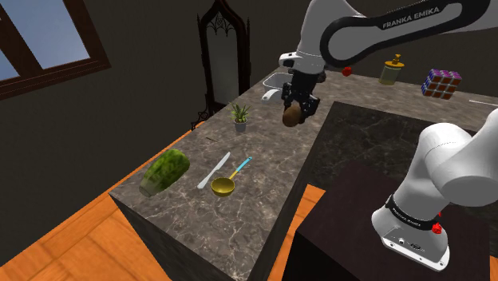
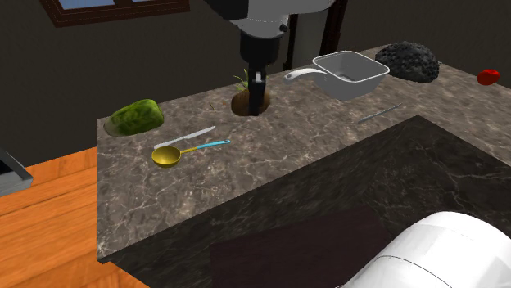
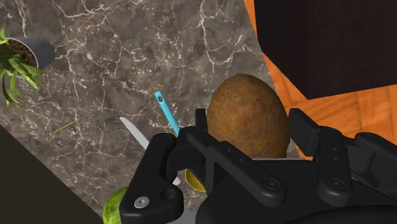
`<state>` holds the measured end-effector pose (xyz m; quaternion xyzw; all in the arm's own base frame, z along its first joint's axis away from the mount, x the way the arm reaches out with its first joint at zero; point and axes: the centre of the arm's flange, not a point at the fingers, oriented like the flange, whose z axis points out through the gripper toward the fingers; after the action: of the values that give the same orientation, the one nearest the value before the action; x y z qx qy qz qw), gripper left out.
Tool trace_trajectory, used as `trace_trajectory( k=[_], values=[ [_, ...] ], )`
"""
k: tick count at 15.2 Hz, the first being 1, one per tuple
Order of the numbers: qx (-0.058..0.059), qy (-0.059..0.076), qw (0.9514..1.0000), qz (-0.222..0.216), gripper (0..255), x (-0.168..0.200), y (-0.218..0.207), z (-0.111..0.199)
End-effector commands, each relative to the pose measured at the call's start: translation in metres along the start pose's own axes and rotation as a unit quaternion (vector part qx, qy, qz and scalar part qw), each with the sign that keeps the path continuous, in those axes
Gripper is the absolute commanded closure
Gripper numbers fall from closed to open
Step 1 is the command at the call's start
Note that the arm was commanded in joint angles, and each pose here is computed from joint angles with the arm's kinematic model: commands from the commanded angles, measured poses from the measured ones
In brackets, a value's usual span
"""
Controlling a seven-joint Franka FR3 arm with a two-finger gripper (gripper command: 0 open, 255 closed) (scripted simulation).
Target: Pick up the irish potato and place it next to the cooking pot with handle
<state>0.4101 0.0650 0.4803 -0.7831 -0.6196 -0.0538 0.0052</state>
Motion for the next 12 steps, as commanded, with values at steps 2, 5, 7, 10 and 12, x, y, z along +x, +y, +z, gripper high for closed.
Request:
trace_trajectory(
  k=[2, 5, 7, 10, 12],
  values=[
    [0.0, 0.0, 1.0, -0.001, 255, -0.037, 0.018, -0.001],
    [0.0, 0.0, 1.0, -0.001, 255, -0.073, 0.035, -0.003],
    [0.0, 0.0, 1.0, -0.001, 255, -0.097, 0.046, -0.005],
    [0.0, 0.0, 1.0, -0.001, 255, -0.132, 0.064, -0.007],
    [0.0, 0.0, 1.0, -0.001, 255, -0.156, 0.075, -0.009]
  ],
)
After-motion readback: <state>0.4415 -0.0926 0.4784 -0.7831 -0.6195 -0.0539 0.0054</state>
